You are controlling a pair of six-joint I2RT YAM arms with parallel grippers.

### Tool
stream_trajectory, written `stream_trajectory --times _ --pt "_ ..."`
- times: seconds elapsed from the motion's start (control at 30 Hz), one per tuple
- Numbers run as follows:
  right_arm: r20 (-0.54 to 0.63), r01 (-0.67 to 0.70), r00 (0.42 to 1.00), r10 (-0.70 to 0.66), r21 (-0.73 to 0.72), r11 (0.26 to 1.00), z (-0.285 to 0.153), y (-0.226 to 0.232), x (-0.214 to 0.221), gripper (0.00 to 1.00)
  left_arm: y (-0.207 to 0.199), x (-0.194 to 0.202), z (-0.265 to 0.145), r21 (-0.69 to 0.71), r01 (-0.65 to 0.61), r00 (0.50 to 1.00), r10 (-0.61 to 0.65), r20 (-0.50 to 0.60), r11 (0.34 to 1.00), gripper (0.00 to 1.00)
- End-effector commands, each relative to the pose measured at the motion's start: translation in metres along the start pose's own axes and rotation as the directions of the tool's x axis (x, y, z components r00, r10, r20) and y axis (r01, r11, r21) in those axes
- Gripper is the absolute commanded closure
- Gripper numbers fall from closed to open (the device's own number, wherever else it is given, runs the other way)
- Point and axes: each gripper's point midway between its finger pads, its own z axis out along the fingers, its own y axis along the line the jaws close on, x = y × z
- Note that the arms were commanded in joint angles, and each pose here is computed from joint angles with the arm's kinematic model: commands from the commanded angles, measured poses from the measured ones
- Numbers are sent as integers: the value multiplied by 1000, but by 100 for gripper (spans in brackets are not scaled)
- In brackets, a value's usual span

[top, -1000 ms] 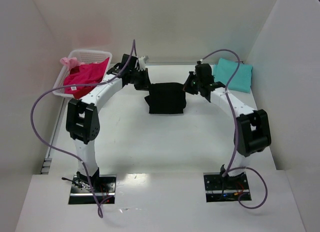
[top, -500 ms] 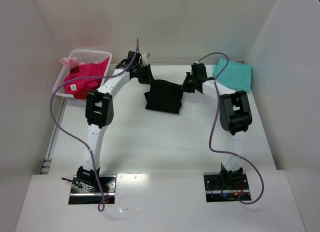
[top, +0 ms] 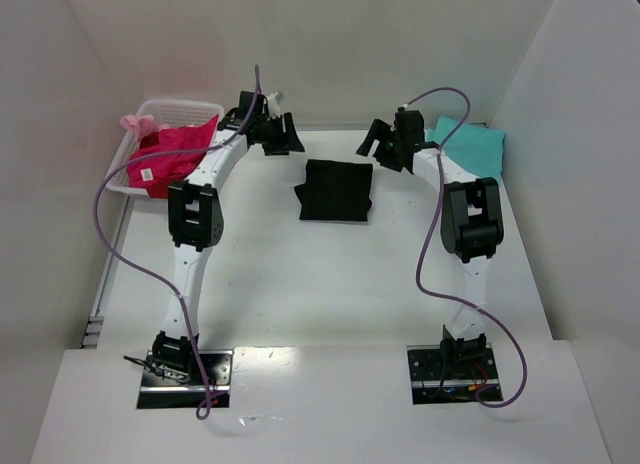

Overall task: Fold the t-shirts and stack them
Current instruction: Fold the long partially folded tshirt into a neat square, then smooth out wrinkles on the folded tshirt

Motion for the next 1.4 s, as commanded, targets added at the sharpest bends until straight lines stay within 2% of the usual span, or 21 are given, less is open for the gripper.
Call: stream_trajectory --times 0.0,0.07,0.13,0.17,0.23,0.27,0.3,0.37,0.43,0.47,0.53,0.6,0.73,0.77,0.87,0.93,1.07,1.17,1.37 --pt "131 53 991 -41 -90 995 -25 38 -50 6 -32 -23 -18 72 -77 996 73 52 994 33" --pt "135 54 990 -41 -92 994 -32 40 -50 8 -48 -23 -23 121 -101 994 96 47 988 33" --pt "156 69 987 -48 -137 988 -48 52 -56 14 -70 -22 -27 151 -154 988 147 55 976 34" --pt "142 65 989 -46 -129 990 -48 46 -46 32 -75 -14 -23 165 -164 986 160 38 973 34" --pt "173 79 984 -51 -161 984 -60 53 -48 61 -95 -1 -18 198 -201 979 201 20 959 39" --pt "141 72 989 -50 -161 984 -55 46 -34 81 -98 5 -15 202 -200 979 203 6 959 47" --pt "132 74 990 -51 -175 982 -59 48 -31 89 -103 16 -9 229 -196 979 205 -16 953 51" --pt "86 76 995 -57 -227 971 -58 51 -15 98 -109 26 -1 252 -181 981 194 -27 951 63" --pt "73 85 995 -67 -279 957 -58 57 -8 100 -111 33 7 260 -169 983 183 -31 951 81" --pt "40 83 996 -74 -316 945 -59 59 3 100 -111 45 11 261 -154 983 174 -55 953 85" --pt "36 87 996 -79 -339 937 -61 63 4 100 -107 43 14 240 -154 986 166 -29 958 87" --pt "13 80 997 -80 -348 934 -53 59 14 100 -88 61 24 195 -125 989 138 -54 973 88" --pt "-31 76 995 -92 -333 940 -26 43 32 100 -66 61 34 112 -142 990 140 27 984 90" --pt "-35 74 995 -91 -331 941 -22 43 30 100 -59 57 35 68 -134 990 130 59 989 89" --pt "-60 58 995 -79 -295 954 -5 32 35 100 -59 43 32 49 -144 982 136 130 988 86" --pt "-39 63 996 -77 -276 959 0 30 28 100 -44 50 42 29 -120 988 117 96 992 86" --pt "-31 79 996 -89 -244 967 16 24 22 100 -45 44 42 82 -106 991 99 96 991 73" --pt "-15 92 995 -97 -222 971 24 21 15 100 -58 37 38 134 -154 984 140 109 979 63" --pt "43 85 996 -79 -169 982 38 5 -15 100 -48 30 32 110 -196 977 184 109 975 60"
